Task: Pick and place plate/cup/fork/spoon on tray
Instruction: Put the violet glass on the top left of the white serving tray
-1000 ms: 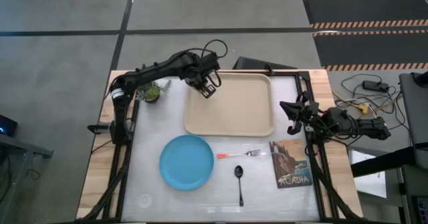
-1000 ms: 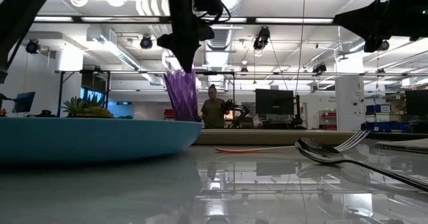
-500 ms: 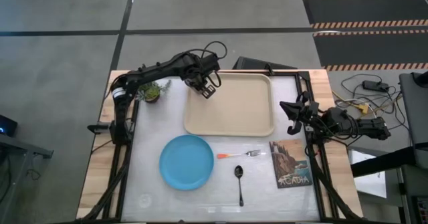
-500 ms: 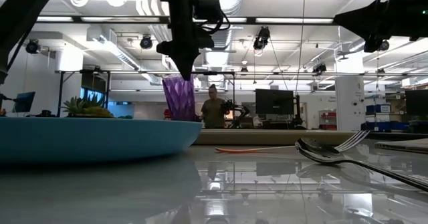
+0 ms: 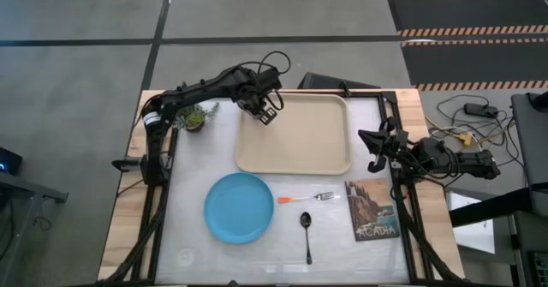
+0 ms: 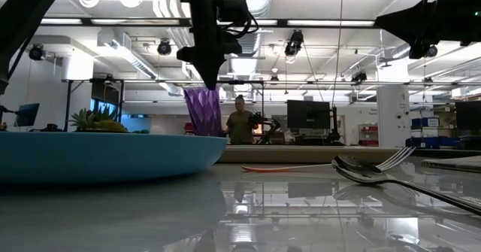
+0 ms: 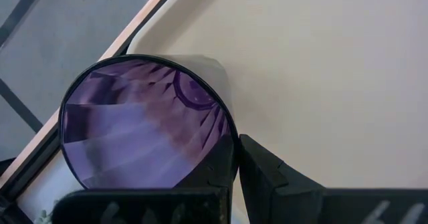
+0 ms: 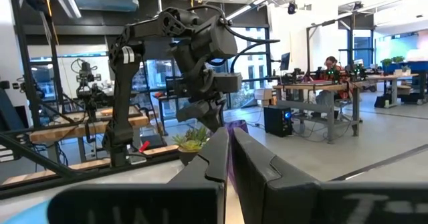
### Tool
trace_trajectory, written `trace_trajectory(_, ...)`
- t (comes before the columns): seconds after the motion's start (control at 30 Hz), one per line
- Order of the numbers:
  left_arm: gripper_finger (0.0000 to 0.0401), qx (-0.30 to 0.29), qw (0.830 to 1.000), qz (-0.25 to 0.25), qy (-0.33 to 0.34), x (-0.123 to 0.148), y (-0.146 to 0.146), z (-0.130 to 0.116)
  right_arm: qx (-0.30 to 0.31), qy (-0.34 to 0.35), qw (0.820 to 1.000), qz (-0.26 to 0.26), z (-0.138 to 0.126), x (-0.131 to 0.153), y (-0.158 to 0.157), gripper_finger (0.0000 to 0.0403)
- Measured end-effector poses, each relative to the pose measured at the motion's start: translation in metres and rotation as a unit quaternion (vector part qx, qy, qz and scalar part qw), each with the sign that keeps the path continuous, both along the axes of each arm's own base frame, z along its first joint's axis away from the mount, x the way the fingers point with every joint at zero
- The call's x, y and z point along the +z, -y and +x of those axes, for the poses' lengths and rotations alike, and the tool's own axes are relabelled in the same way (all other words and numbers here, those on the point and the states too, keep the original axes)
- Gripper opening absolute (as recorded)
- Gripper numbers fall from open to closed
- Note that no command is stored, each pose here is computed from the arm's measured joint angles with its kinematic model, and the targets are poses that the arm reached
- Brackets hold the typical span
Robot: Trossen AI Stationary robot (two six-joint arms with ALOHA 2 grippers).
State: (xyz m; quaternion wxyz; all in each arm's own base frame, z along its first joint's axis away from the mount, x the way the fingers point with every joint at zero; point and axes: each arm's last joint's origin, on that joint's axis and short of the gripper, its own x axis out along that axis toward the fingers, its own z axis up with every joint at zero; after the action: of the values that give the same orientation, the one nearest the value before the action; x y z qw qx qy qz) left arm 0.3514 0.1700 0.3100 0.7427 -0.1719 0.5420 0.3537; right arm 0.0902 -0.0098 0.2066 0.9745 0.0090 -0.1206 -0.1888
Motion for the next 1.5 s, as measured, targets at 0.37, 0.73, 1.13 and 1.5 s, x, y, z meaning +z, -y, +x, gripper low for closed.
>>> trace_trajectory(0.37,0.0038,0.000,1.000,0.001,0.000,0.000,0.000,0.000,0.000,0.000,1.000,0.000,0.000,0.000,0.000,0.0009)
trace_trajectory(0.73,0.0075,0.003,1.000,0.002,0.003,0.000,-0.002,0.000,0.000,0.000,1.000,0.000,0.000,0.000,0.000,0.0009)
trace_trajectory(1.13,0.0076,-0.004,1.000,-0.008,0.002,0.002,0.002,-0.001,0.000,0.000,1.000,0.000,0.000,0.000,0.000,0.0009)
trace_trajectory(1.5,0.0076,-0.010,1.000,-0.008,0.012,0.011,0.005,-0.007,0.000,0.000,1.000,0.000,0.000,0.000,0.000,0.0009)
